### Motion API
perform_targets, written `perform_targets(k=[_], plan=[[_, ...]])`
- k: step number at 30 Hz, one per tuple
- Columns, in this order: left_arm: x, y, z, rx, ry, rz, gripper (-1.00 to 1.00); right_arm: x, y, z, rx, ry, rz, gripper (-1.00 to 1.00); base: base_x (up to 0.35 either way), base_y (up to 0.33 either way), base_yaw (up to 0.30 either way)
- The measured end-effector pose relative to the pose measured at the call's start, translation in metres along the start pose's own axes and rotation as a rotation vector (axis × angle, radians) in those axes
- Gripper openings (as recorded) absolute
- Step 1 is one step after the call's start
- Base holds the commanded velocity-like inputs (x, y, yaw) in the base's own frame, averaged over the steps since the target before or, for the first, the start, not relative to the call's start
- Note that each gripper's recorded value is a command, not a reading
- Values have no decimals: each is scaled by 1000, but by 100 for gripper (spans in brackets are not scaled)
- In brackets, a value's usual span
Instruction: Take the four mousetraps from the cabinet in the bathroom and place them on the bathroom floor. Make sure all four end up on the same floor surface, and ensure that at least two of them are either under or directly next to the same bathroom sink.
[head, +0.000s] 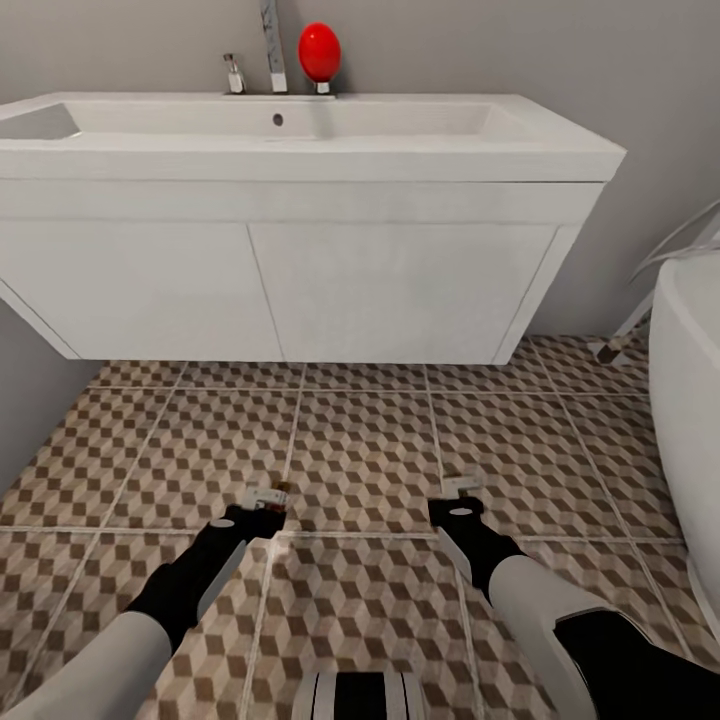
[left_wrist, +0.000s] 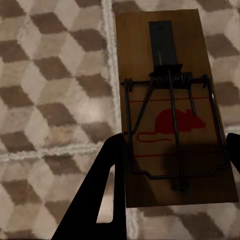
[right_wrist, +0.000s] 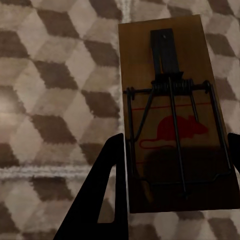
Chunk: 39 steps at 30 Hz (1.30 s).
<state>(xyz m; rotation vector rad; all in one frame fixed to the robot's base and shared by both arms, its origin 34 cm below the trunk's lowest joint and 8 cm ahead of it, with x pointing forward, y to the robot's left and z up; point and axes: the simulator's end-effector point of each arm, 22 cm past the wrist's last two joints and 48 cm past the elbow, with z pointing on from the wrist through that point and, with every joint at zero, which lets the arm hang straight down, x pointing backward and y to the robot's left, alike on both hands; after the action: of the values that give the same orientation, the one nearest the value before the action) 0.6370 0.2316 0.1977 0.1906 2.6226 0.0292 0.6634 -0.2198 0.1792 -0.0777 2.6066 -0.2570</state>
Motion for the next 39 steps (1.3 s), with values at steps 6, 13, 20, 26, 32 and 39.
perform_targets(k=[6,13,20,26,32,39], plan=[[13,11,9,-11,23,-21,-100,12,3,9,-2,13,-2,-100,0,0,0],[29,13,19,-13,51,-29,-100,28,6,18,-5,38,-8,-100,0,0,0],[45,12,28,-11,80,-29,-100,45,10,27,-9,66,-13,-100,0,0,0],[59,10,36,-8,105,-30,-100,59,13,35,-16,90,-17,-100,0,0,0],[73,8,43,-5,130,-30,-100,72,24,43,-75,102,-14,-100,0,0,0],[90,6,51,-2,158,-30,-100,88,47,50,-189,119,0,-100,0,0,0]])
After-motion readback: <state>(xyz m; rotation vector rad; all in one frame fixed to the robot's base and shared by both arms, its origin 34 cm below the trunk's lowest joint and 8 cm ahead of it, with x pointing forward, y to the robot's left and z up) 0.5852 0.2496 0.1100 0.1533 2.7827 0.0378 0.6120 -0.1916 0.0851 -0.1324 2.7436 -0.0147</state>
